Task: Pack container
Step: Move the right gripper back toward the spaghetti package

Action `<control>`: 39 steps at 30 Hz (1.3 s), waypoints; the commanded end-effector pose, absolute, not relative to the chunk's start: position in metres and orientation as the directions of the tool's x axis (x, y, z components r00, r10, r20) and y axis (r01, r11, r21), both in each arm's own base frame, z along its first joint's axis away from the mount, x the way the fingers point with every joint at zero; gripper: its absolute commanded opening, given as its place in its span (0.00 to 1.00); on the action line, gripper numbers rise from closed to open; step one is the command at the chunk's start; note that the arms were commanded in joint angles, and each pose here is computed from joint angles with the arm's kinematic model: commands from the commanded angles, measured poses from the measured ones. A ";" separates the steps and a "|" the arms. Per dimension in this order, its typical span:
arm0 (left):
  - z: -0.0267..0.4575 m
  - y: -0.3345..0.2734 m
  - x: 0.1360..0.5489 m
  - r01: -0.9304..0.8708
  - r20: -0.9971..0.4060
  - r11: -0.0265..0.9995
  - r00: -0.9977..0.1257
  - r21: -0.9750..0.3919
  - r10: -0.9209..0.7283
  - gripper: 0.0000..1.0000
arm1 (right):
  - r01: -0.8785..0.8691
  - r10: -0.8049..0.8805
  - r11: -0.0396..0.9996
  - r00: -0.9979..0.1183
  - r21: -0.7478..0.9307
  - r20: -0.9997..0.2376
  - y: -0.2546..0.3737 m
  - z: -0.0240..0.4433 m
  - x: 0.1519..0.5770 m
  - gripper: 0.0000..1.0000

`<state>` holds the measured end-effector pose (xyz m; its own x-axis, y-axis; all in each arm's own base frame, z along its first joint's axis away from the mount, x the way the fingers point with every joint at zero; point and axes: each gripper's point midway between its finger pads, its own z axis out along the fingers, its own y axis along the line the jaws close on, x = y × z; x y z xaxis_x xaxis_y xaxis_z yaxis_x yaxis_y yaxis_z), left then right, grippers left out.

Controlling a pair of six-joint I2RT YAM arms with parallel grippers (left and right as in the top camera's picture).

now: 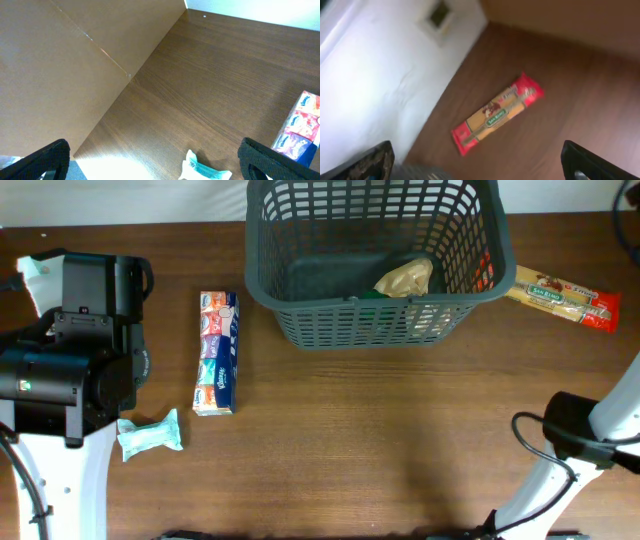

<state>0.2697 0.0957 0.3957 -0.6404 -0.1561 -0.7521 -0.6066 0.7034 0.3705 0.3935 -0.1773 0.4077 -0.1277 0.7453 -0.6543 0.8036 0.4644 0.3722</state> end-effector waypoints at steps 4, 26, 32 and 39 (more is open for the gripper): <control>0.396 0.098 0.269 -0.607 -0.749 0.697 -0.645 0.381 -0.151 1.00 | 0.930 0.924 -0.032 0.168 0.367 -0.345 -0.221 0.276 0.430 0.99; 0.396 0.098 0.269 -0.607 -0.749 0.697 -0.645 0.381 -0.151 1.00 | 0.983 0.982 -0.074 0.101 0.168 -0.158 -0.211 0.159 0.440 0.99; 0.396 0.098 0.269 -0.607 -0.749 0.697 -0.645 0.381 -0.151 1.00 | 0.966 0.987 -0.010 0.051 0.259 -0.153 -0.216 0.148 0.473 0.99; 0.396 0.098 0.269 -0.607 -0.749 0.697 -0.645 0.381 -0.151 1.00 | 0.940 0.976 -0.001 0.074 0.340 -0.203 -0.229 0.154 0.494 0.99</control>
